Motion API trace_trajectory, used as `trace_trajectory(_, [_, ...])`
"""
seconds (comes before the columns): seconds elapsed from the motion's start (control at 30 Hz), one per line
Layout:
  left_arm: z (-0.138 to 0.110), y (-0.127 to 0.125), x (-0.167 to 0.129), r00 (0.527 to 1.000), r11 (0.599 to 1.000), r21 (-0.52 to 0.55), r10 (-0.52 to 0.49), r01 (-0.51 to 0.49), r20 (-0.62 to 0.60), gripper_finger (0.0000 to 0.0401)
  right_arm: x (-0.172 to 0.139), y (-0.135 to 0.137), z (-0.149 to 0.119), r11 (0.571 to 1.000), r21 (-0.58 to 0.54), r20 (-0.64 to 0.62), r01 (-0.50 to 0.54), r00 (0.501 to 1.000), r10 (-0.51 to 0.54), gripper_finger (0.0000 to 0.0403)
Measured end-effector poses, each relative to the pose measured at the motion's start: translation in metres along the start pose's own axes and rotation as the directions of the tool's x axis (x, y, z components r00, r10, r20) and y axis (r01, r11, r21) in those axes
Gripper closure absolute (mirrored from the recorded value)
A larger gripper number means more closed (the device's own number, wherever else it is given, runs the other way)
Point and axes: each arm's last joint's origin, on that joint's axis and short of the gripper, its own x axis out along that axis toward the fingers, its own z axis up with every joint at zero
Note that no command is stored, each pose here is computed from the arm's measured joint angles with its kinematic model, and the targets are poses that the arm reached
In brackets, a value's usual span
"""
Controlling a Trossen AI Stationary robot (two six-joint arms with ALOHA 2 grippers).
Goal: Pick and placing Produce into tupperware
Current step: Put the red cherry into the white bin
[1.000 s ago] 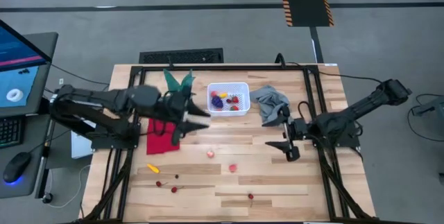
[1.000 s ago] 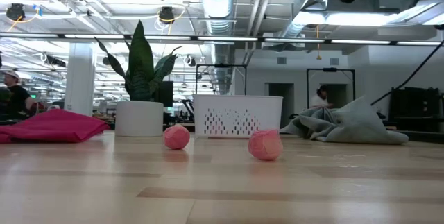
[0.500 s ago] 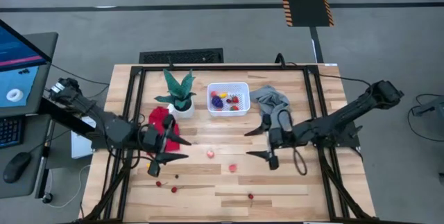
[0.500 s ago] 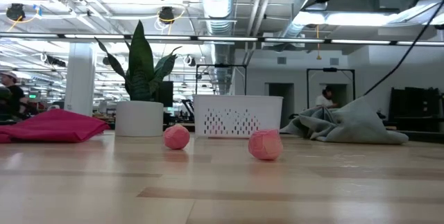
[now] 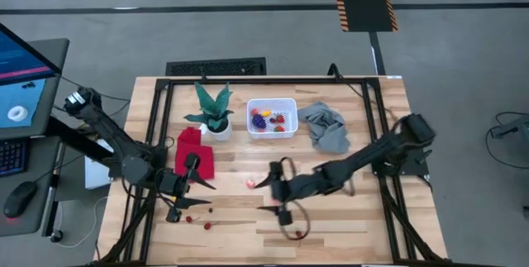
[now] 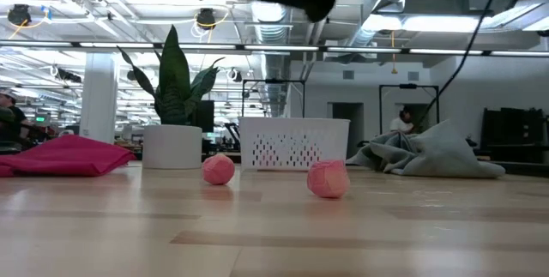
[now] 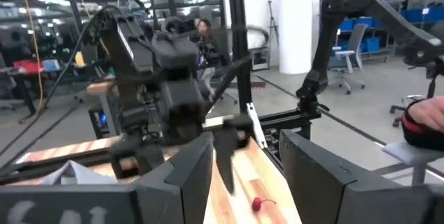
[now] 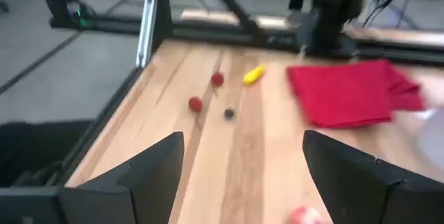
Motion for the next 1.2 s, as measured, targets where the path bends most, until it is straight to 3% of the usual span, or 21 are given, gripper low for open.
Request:
trace_trajectory(0.3, [-0.014, -0.015, -0.020, 0.996, 0.993, 0.083, -0.089, 0.086, 0.025, 0.0241, 0.072, 0.016, -0.008, 0.999, 0.000, -0.121, -0.039, 0.992, 0.039, 0.0085])
trace_trajectory(0.7, [-0.011, -0.025, -0.029, 0.994, 0.989, 0.122, -0.096, 0.089, 0.048, 0.0241, 0.144, 0.027, 0.000, 0.990, -0.046, -0.256, -0.137, 0.959, 0.121, 0.0085])
trace_trajectory(0.87, [-0.005, -0.027, -0.038, 0.998, 0.991, 0.126, -0.044, 0.038, 0.052, 0.0241, 0.164, 0.022, 0.001, 0.986, -0.026, -0.251, -0.166, 0.955, 0.155, 0.0085])
trace_trajectory(1.2, [-0.005, -0.032, -0.043, 0.996, 0.987, 0.142, -0.075, 0.068, 0.045, 0.0241, 0.187, 0.002, 0.001, 0.984, 0.040, -0.249, -0.175, 0.952, 0.180, 0.0085])
